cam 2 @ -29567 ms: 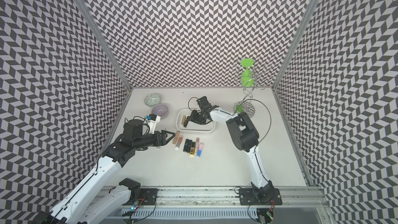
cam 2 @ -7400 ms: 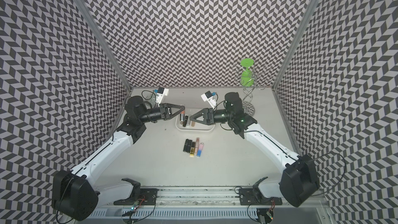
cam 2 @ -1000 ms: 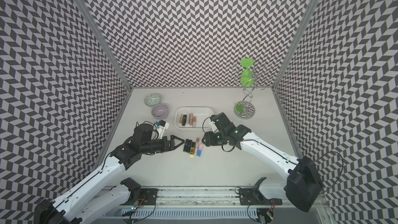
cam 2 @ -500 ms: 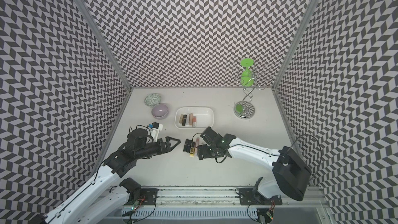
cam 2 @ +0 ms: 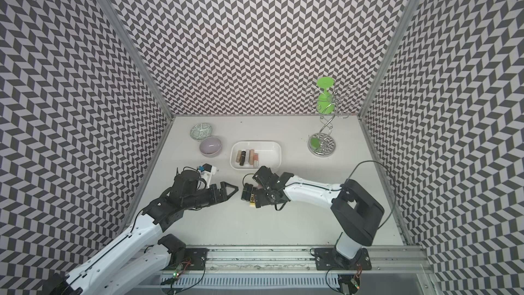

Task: Put the lipstick into the storage box
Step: Pick up the lipstick at the center of the board.

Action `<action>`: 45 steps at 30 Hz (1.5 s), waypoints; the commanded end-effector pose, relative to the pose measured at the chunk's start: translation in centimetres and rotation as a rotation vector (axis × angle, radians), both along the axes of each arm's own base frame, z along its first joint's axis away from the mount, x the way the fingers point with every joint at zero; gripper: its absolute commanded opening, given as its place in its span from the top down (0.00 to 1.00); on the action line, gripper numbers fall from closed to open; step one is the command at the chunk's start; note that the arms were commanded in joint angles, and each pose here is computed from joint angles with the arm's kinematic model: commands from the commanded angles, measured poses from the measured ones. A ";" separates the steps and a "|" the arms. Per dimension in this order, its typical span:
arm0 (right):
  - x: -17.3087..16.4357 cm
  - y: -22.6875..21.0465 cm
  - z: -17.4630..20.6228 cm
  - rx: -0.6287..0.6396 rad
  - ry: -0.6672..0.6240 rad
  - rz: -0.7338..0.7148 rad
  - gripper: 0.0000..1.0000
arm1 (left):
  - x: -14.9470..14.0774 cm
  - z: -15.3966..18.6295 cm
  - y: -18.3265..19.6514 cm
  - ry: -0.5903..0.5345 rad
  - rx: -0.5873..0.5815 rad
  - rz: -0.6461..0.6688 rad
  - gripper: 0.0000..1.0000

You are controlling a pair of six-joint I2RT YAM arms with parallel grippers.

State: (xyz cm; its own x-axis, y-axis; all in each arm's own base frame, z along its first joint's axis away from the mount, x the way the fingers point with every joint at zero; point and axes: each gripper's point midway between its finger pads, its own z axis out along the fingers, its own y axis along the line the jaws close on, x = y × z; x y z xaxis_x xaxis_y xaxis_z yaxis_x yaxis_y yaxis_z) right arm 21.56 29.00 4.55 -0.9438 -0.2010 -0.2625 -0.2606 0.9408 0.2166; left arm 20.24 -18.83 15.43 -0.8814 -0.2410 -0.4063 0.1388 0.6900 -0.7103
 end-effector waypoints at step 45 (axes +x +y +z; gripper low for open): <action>3.4 0.3 -3.1 -0.224 -0.096 0.073 0.44 | 0.6 1.7 -0.9 -0.076 -0.017 -0.055 0.01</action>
